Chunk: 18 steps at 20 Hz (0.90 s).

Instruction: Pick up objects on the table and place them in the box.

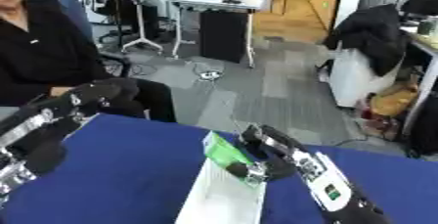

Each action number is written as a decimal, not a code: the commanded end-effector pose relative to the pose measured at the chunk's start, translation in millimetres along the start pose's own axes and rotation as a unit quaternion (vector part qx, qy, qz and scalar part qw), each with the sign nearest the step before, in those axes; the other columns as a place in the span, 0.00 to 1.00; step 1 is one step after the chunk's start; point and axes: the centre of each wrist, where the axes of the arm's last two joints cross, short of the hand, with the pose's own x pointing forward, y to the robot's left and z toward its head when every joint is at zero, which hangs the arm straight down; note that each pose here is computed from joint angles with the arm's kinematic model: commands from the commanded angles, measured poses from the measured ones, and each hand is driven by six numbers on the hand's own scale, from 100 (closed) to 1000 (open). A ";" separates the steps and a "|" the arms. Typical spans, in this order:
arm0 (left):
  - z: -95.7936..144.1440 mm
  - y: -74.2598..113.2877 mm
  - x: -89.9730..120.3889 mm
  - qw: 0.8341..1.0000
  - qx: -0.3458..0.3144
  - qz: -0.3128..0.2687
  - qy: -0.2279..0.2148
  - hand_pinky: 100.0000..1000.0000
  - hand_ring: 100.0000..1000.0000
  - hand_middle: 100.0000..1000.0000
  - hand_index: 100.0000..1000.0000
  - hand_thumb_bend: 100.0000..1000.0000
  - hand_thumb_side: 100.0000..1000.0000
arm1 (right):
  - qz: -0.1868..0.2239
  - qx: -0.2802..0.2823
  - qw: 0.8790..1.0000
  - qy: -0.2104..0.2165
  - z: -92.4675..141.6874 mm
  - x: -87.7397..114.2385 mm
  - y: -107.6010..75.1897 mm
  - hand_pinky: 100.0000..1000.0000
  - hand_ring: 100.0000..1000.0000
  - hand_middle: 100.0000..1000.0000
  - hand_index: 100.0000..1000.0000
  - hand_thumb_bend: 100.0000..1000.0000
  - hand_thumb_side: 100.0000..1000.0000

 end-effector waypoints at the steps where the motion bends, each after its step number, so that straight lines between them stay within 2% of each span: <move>1: -7.5 6.2 6.9 0.987 -0.100 -0.085 -0.088 0.99 1.00 1.00 1.00 0.00 0.85 | 0.049 0.071 0.993 -0.075 -9.8 6.4 -8.1 0.00 0.00 0.00 0.27 0.48 0.75; 11: -9.4 5.5 7.5 0.987 -0.098 -0.082 -0.095 0.99 1.00 1.00 1.00 0.00 0.85 | 0.056 0.089 0.989 -0.106 -26.4 14.4 -0.1 0.00 0.00 0.00 0.27 0.49 0.74; 12: -9.5 5.4 7.5 0.987 -0.099 -0.082 -0.096 0.99 1.00 1.00 1.00 0.00 0.85 | 0.058 0.092 0.988 -0.107 -27.4 14.8 0.2 0.00 0.00 0.00 0.28 0.48 0.75; 13: -9.6 5.3 7.5 0.987 -0.099 -0.082 -0.096 0.99 1.00 1.00 1.00 0.00 0.85 | 0.059 0.094 0.988 -0.107 -27.8 15.1 0.2 0.00 0.00 0.00 0.31 0.39 0.79; 14: -9.5 5.2 7.5 0.987 -0.099 -0.082 -0.096 0.99 1.00 1.00 1.00 0.00 0.85 | 0.061 0.099 0.988 -0.106 -28.0 15.3 -0.1 0.00 0.00 0.06 0.39 0.37 0.86; 15: -9.4 5.2 7.4 0.987 -0.099 -0.082 -0.095 0.99 1.00 1.00 1.00 0.00 0.85 | 0.064 0.105 0.987 -0.104 -28.1 15.7 -0.5 0.00 0.09 0.20 0.52 0.44 0.98; 16: -9.3 5.2 7.4 0.987 -0.099 -0.082 -0.095 0.99 1.00 1.00 1.00 0.00 0.85 | 0.073 0.116 0.985 -0.102 -28.0 16.4 -1.6 0.00 0.31 0.41 0.69 0.45 1.00; 17: -9.2 5.3 7.4 0.987 -0.099 -0.082 -0.095 0.99 1.00 1.00 1.00 0.00 0.85 | 0.082 0.127 0.984 -0.100 -27.7 16.9 -2.3 0.08 0.40 0.49 0.76 0.45 1.00; 18: -9.1 5.4 7.4 0.987 -0.099 -0.083 -0.095 0.99 1.00 1.00 1.00 0.00 0.85 | 0.090 0.139 0.982 -0.095 -26.9 16.7 -2.4 0.35 0.52 0.61 0.84 0.45 1.00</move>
